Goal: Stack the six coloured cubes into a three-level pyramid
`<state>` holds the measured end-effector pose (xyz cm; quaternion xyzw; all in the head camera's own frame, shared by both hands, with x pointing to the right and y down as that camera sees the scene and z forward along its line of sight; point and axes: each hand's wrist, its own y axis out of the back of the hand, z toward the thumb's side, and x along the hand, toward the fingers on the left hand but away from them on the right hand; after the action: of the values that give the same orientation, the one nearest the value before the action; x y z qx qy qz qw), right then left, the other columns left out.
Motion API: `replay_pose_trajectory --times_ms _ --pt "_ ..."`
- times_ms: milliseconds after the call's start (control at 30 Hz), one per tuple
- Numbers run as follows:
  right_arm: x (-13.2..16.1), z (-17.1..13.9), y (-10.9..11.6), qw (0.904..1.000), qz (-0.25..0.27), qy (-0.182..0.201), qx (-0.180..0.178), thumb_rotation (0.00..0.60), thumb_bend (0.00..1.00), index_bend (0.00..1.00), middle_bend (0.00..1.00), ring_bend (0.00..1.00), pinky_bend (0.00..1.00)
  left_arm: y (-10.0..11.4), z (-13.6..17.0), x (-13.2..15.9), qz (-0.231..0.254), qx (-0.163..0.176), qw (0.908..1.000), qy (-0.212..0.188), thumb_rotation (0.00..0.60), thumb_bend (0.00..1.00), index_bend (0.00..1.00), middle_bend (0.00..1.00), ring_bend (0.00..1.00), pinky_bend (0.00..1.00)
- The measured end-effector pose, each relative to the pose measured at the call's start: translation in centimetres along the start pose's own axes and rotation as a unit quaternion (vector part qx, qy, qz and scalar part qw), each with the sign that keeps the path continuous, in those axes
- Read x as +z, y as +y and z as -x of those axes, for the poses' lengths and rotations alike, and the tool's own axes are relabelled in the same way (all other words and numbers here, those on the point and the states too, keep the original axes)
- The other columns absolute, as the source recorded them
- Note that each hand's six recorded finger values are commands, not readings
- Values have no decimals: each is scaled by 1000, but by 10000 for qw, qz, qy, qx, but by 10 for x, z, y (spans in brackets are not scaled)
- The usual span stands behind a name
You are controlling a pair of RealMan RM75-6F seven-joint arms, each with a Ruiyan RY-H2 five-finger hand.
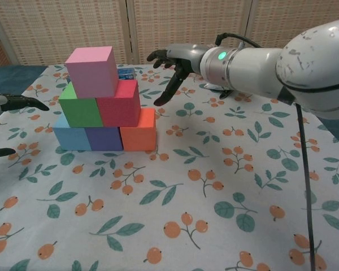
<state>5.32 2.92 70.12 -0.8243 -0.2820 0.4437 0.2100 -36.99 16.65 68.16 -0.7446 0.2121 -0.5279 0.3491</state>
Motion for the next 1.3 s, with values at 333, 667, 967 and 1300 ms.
replay_pose_trajectory --times_ms 333,667,967,1300 --pt "-27 4 -11 9994 -107 -304 113 600 27 0 41 0 0 -28 3 -21 184 -281 9988 362 600 291 103 51 0 54" --pt "-32 16 -32 9989 -123 -391 213 600 27 0 38 0 0 -45 -3 -21 300 -435 9980 350 600 290 103 52 0 53" --pt "-24 27 -45 9992 -31 -334 220 600 27 0 38 0 0 -45 -16 -1 248 -444 9987 46 600 289 102 51 0 53" --pt "-16 33 -50 9995 38 -249 196 600 27 0 38 0 0 -44 -21 10 131 -481 9987 -127 600 289 102 51 0 52"
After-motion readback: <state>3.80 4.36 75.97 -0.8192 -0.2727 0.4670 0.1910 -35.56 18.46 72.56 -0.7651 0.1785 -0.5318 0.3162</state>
